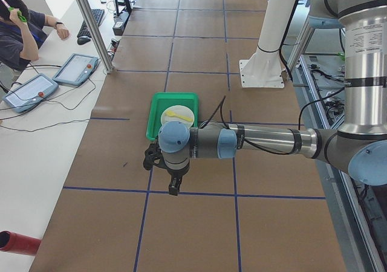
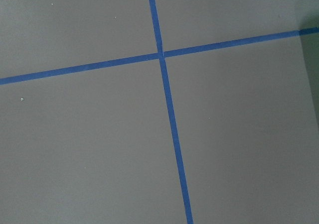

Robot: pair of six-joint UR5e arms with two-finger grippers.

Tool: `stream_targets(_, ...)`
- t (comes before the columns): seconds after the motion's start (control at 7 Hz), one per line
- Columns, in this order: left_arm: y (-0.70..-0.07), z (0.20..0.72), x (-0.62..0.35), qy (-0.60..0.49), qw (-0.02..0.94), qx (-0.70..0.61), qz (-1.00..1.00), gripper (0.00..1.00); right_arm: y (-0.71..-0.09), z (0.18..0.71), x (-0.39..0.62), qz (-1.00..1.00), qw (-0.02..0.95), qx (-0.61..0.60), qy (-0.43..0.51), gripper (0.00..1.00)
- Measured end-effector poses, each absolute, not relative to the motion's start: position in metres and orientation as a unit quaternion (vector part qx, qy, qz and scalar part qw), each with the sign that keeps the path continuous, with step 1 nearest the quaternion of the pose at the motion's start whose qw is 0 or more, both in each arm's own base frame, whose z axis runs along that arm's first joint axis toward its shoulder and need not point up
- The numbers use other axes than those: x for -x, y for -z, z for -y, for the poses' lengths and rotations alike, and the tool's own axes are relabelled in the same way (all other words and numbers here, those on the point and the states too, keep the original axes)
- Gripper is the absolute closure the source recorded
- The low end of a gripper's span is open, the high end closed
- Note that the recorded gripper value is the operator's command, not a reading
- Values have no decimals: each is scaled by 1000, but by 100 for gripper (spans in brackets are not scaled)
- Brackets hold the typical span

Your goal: Place spoon

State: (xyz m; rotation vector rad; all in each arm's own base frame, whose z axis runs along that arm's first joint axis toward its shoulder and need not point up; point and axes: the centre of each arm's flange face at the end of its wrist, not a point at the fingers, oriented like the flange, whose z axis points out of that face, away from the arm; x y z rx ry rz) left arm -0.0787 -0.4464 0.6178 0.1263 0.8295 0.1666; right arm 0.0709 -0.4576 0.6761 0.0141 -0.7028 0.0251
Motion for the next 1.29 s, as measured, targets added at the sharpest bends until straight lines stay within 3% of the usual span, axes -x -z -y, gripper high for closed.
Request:
stream_targets(0.43, -573, 480, 47, -117, 898, -155, -396, 0, -676, 458, -71, 344, 939, -7, -12, 0)
stream_targets(1.29, -473, 522, -195, -88, 898, -166, -399, 0, -676, 458, -71, 344, 939, -7, -12, 0)
